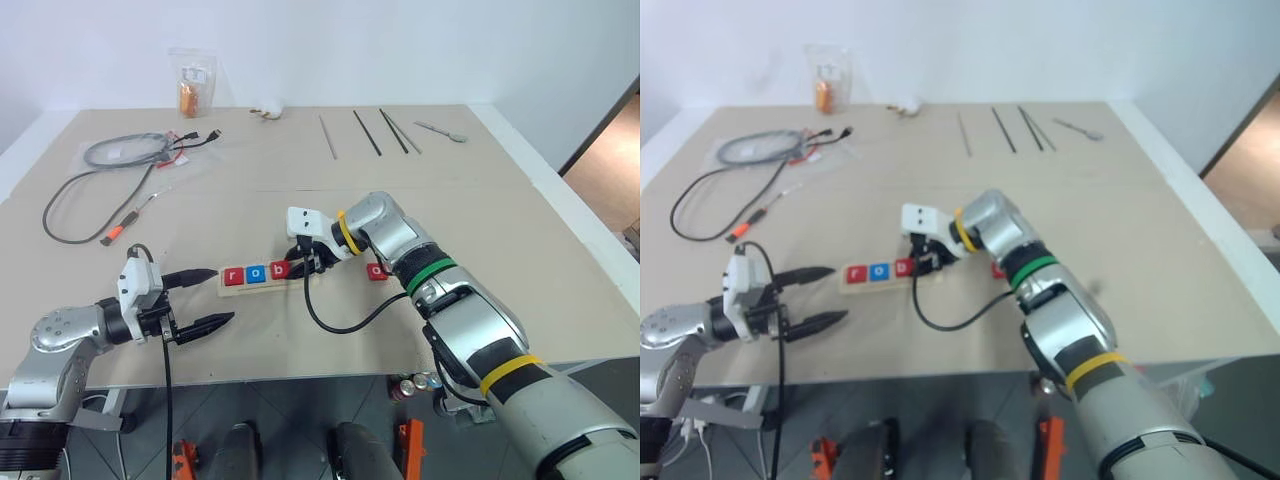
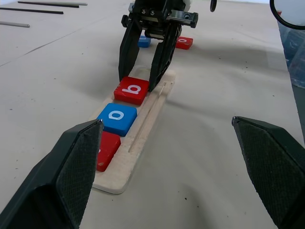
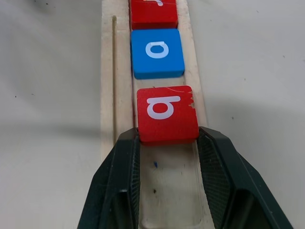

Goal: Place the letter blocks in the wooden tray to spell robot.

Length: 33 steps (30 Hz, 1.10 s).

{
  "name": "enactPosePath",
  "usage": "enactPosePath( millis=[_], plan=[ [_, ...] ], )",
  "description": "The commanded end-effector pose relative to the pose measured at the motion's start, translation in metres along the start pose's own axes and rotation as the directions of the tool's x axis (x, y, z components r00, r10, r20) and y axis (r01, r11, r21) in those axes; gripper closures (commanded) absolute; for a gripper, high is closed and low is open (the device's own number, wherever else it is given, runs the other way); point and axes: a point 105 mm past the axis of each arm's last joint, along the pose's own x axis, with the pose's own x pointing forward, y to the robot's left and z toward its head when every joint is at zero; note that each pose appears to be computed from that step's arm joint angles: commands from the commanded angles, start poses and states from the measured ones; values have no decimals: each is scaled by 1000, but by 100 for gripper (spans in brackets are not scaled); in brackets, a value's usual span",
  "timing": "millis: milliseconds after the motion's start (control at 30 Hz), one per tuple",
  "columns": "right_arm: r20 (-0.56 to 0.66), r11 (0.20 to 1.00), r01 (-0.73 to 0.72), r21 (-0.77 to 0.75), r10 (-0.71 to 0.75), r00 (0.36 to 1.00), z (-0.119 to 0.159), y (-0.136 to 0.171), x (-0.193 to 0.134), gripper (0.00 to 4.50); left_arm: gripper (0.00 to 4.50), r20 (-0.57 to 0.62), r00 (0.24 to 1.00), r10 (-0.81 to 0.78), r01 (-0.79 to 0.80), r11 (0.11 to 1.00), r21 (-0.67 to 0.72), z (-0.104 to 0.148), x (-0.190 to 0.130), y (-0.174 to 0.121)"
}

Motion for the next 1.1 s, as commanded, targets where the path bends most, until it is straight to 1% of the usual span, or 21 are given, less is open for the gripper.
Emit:
enactPosePath(
  millis=[33, 267, 467, 733, 767, 900, 933, 967, 1000, 1100],
  plan=[
    [3, 999, -10, -39, 10, 1000, 11, -2, 0, 333, 0, 32, 999, 19, -20, 999, 43, 13, -3, 2],
    [-4, 997, -35, -67, 35, 999, 19, 0, 6, 333, 0, 35, 999, 19, -21, 999, 34, 11, -1, 0],
    [-7, 996, -50, -76, 50, 999, 21, 2, 8, 333, 0, 36, 999, 27, -28, 999, 31, 11, -2, -1],
    [11, 998, -9, -61, 10, 1000, 25, -6, 4, 333, 0, 37, 999, 13, -15, 999, 29, 9, 1, -4],
    [11, 998, -1, -59, 2, 1000, 25, -7, 3, 230, 0, 36, 999, 12, -13, 1000, 29, 9, 1, -4],
    [20, 999, 17, -50, -16, 1000, 27, -12, -4, 91, 0, 34, 999, 9, -10, 999, 31, 9, 2, -2],
    [20, 999, 17, -49, -16, 1000, 27, -12, -5, 62, 0, 34, 999, 9, -10, 999, 31, 9, 2, -1],
    [20, 999, 8, -53, -7, 1000, 27, -11, -5, 23, 0, 34, 999, 7, -8, 999, 32, 10, 2, -1],
    [20, 999, 2, -54, -1, 1000, 26, -10, -4, 2, 0, 34, 999, 6, -7, 999, 33, 10, 3, 0],
    [20, 999, -1, -50, 2, 1000, 25, -9, -4, 2, 0, 34, 999, 3, -4, 999, 34, 10, 3, 0]
  ],
)
